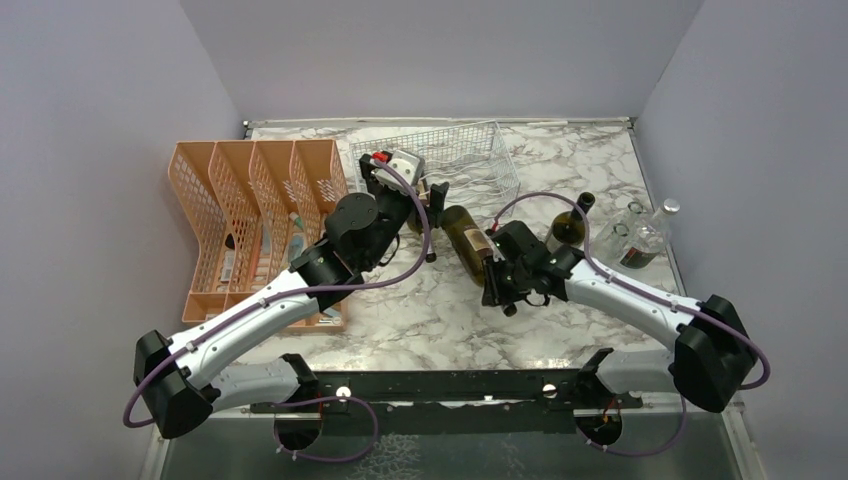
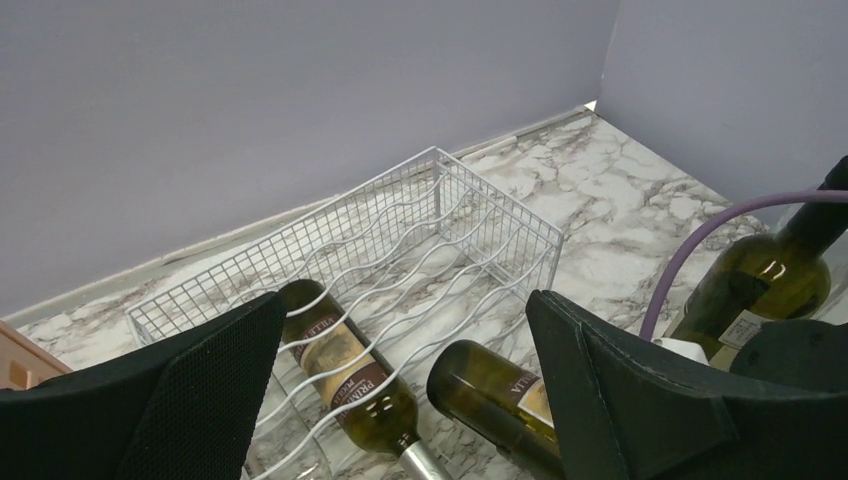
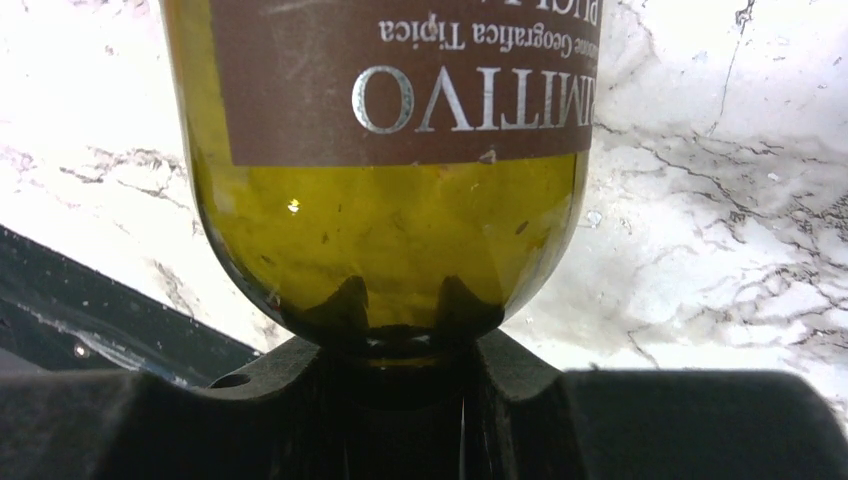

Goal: Put the wine bottle on the wine rack

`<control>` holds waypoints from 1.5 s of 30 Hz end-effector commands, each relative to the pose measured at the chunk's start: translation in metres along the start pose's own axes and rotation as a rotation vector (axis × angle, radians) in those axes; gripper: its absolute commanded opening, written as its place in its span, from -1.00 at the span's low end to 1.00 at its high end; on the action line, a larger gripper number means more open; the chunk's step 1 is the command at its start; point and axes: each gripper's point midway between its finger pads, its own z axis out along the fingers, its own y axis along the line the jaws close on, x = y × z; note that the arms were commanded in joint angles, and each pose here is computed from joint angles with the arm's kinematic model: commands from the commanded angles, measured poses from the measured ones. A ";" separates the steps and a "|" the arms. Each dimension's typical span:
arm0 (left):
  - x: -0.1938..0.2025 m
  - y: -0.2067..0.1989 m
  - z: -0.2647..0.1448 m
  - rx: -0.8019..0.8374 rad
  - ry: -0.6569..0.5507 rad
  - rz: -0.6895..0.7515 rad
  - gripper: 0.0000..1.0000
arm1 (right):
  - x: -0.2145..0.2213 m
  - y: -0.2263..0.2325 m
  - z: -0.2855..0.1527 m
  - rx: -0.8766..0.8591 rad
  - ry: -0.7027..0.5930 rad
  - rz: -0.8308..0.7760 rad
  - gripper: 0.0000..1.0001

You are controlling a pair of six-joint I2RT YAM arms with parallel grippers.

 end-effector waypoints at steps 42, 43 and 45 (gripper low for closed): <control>-0.039 0.009 -0.021 0.001 -0.034 -0.057 0.98 | -0.176 -0.002 0.103 0.150 -0.357 0.106 -0.97; -0.038 0.008 -0.021 0.003 -0.032 -0.057 0.98 | -0.178 -0.002 0.105 0.148 -0.352 0.096 -0.95; -0.037 0.008 -0.021 0.004 -0.028 -0.057 0.98 | -0.180 -0.002 0.110 0.146 -0.334 0.073 -0.87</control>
